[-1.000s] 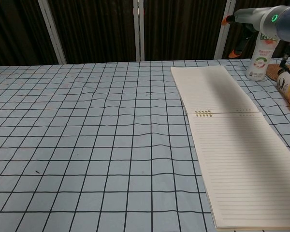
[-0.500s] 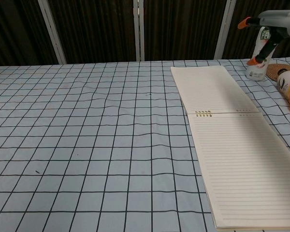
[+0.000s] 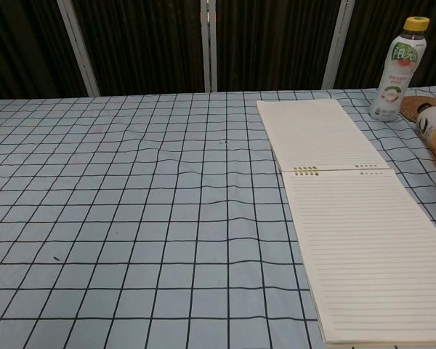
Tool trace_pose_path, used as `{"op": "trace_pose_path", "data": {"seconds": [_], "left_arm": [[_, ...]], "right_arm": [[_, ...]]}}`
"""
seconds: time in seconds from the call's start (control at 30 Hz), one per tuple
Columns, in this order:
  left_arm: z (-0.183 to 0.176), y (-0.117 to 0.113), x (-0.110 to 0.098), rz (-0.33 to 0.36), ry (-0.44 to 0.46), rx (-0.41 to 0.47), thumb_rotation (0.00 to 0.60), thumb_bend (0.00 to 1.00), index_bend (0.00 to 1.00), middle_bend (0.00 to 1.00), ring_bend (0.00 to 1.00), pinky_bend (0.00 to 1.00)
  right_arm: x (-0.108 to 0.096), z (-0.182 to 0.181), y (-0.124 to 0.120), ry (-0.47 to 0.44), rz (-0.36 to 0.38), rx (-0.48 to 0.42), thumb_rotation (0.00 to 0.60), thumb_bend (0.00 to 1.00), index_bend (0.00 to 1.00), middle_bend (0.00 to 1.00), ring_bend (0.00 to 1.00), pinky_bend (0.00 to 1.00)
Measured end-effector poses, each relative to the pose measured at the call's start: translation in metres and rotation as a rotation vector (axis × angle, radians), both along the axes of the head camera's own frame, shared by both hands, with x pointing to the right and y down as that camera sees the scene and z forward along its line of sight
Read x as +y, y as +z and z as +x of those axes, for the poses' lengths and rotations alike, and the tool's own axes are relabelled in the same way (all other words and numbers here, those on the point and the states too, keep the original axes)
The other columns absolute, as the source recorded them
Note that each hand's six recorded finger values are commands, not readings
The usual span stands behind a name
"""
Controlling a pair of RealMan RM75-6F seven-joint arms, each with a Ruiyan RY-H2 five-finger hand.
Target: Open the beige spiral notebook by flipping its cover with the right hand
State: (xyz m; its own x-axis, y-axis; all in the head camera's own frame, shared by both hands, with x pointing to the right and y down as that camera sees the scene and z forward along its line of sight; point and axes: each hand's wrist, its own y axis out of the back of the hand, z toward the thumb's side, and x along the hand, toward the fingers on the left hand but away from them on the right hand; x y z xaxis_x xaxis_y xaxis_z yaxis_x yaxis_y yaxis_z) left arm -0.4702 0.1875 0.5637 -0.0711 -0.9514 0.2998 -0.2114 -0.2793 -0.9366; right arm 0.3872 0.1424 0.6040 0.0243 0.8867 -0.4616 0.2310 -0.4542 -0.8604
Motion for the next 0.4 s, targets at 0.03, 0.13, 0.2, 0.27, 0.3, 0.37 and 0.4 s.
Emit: {"op": "trace_pose_path", "data": {"seconds": [0.03,0.13,0.2,0.27,0.3,0.37,0.4], "left_arm": [[0.001,-0.001,0.001,0.003,0.0,0.004,0.6,0.08,0.0,0.0,0.0,0.0],[0.002,-0.004,0.004,0.013,0.007,0.006,0.6,0.08,0.0,0.0,0.0,0.0],[0.004,-0.006,0.006,0.018,0.017,0.004,0.6,0.08,0.0,0.0,0.0,0.0],[0.004,-0.006,0.007,0.018,0.023,-0.003,0.6,0.08,0.0,0.0,0.0,0.0],[0.004,-0.006,0.008,0.017,0.025,-0.006,0.6,0.08,0.0,0.0,0.0,0.0],[0.006,-0.005,0.01,0.014,0.031,-0.01,0.6,0.08,0.0,0.0,0.0,0.0],[0.006,-0.005,0.011,0.013,0.035,-0.011,0.6,0.08,0.0,0.0,0.0,0.0]], "right_arm": [[0.007,0.001,-0.003,-0.002,0.004,-0.008,0.6,0.14,0.01,0.0,0.0,0.0],[0.026,0.005,-0.013,-0.021,0.028,-0.017,0.6,0.13,0.01,0.0,0.0,0.0],[0.039,0.009,-0.02,-0.028,0.049,-0.014,0.6,0.13,0.01,0.0,0.0,0.0],[0.051,0.012,-0.025,-0.035,0.063,-0.008,0.6,0.13,0.01,0.0,0.0,0.0],[0.06,0.015,-0.026,-0.041,0.061,-0.002,0.6,0.13,0.01,0.0,0.0,0.0],[0.068,0.018,-0.027,-0.042,0.06,0.005,0.6,0.13,0.01,0.0,0.0,0.0],[0.07,0.02,-0.028,-0.041,0.066,0.01,0.6,0.13,0.01,0.0,0.0,0.0]]}}
